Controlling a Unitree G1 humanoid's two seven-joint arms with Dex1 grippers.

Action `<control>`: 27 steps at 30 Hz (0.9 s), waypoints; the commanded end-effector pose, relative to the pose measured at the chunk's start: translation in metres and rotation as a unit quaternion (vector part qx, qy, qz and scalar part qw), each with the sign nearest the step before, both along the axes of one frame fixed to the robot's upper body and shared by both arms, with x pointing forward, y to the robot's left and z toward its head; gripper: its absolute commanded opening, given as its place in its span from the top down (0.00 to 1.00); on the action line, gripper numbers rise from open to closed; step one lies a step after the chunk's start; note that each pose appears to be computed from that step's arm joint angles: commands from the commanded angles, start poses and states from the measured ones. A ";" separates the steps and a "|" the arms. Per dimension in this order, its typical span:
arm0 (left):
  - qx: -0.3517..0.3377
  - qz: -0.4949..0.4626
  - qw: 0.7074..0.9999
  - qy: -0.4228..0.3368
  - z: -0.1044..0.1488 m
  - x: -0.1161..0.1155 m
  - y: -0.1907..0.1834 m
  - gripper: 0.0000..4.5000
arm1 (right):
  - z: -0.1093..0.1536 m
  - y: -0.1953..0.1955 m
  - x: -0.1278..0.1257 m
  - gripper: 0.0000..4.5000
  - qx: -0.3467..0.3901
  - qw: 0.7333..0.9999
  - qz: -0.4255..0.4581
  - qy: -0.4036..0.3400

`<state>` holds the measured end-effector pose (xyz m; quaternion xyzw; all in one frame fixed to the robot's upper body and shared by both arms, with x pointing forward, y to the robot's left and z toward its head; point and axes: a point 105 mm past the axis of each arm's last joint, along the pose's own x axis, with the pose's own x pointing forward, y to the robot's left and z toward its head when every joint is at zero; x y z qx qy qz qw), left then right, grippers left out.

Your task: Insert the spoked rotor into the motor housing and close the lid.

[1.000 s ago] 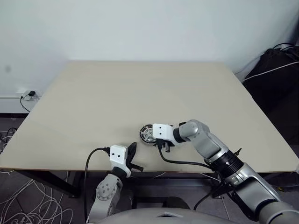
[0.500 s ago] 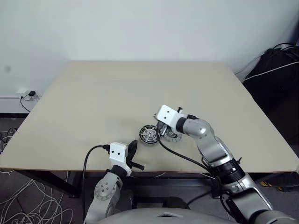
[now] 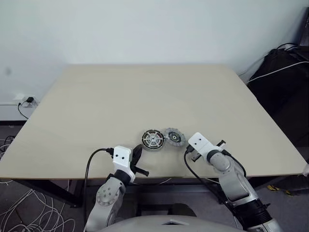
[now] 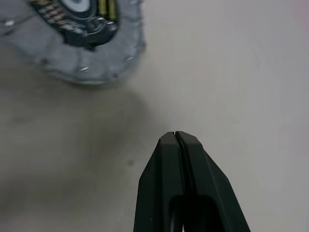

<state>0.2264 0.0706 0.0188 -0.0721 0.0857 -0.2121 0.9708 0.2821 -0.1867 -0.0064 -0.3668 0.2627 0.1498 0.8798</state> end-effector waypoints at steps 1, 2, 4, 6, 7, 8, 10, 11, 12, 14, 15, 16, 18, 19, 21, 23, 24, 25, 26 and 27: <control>-0.008 -0.010 1.000 -0.025 0.012 0.005 -0.002 1.00 | 0.015 0.011 0.005 0.99 0.029 0.999 0.009 -0.029; -0.008 -0.011 1.000 -0.025 0.011 0.005 -0.002 1.00 | 0.014 0.012 0.005 0.99 0.035 0.999 0.008 -0.026; -0.008 -0.013 1.000 -0.023 0.008 0.004 -0.001 1.00 | 0.013 0.014 0.005 0.99 0.050 0.999 0.008 -0.021; -0.008 -0.015 1.000 -0.022 0.006 0.003 -0.002 1.00 | 0.011 0.016 0.006 0.99 0.060 0.998 0.009 -0.017; -0.008 -0.015 1.000 -0.022 0.005 0.003 -0.002 1.00 | 0.010 0.016 0.007 0.99 0.063 0.998 0.008 -0.014; -0.009 -0.016 1.000 -0.022 0.004 0.003 -0.002 1.00 | 0.009 0.016 0.008 0.99 0.064 0.998 0.008 -0.011; -0.009 -0.016 1.000 -0.022 0.004 0.003 -0.002 1.00 | 0.007 0.016 0.011 0.99 0.064 0.998 0.008 -0.009; -0.008 -0.016 1.000 -0.022 0.003 0.004 -0.002 1.00 | 0.007 0.016 0.013 0.99 0.065 0.998 0.006 -0.009; -0.008 -0.016 1.000 -0.022 0.002 0.004 -0.001 1.00 | 0.006 0.016 0.016 0.99 0.066 0.998 0.005 -0.010; -0.007 -0.013 1.000 -0.021 -0.001 0.005 0.002 1.00 | 0.006 0.015 0.020 0.99 0.065 0.998 0.003 -0.010; -0.007 -0.011 1.000 -0.021 -0.003 0.005 0.003 1.00 | 0.006 0.015 0.022 0.99 0.064 0.998 0.003 -0.011; -0.006 -0.010 1.000 -0.020 -0.004 0.005 0.004 1.00 | 0.005 0.014 0.024 0.99 0.064 0.998 0.003 -0.011; -0.006 -0.008 1.000 -0.020 -0.007 0.006 0.005 1.00 | 0.005 0.014 0.028 0.99 0.063 0.998 0.004 -0.011; -0.005 -0.008 1.000 -0.020 -0.008 0.006 0.006 1.00 | 0.004 0.014 0.029 0.99 0.063 0.998 0.004 -0.011; -0.005 -0.007 1.000 -0.020 -0.010 0.007 0.007 1.00 | 0.003 0.014 0.032 0.99 0.063 0.998 0.005 -0.010; -0.004 -0.006 1.000 -0.021 -0.012 0.008 0.008 1.00 | 0.002 0.013 0.035 0.99 0.063 0.998 0.005 -0.008; -0.004 -0.005 1.000 -0.021 -0.013 0.008 0.008 1.00 | 0.001 0.013 0.035 0.99 0.062 0.998 0.005 -0.008; -0.004 -0.005 1.000 -0.022 -0.013 0.008 0.009 1.00 | 0.000 0.013 0.036 0.99 0.062 0.998 0.005 -0.007; -0.004 -0.005 1.000 -0.022 -0.014 0.008 0.009 1.00 | -0.001 0.013 0.037 0.99 0.064 0.998 0.006 -0.006; -0.003 -0.005 1.000 -0.022 -0.015 0.008 0.009 1.00 | -0.001 0.014 0.037 0.99 0.067 0.998 0.007 -0.003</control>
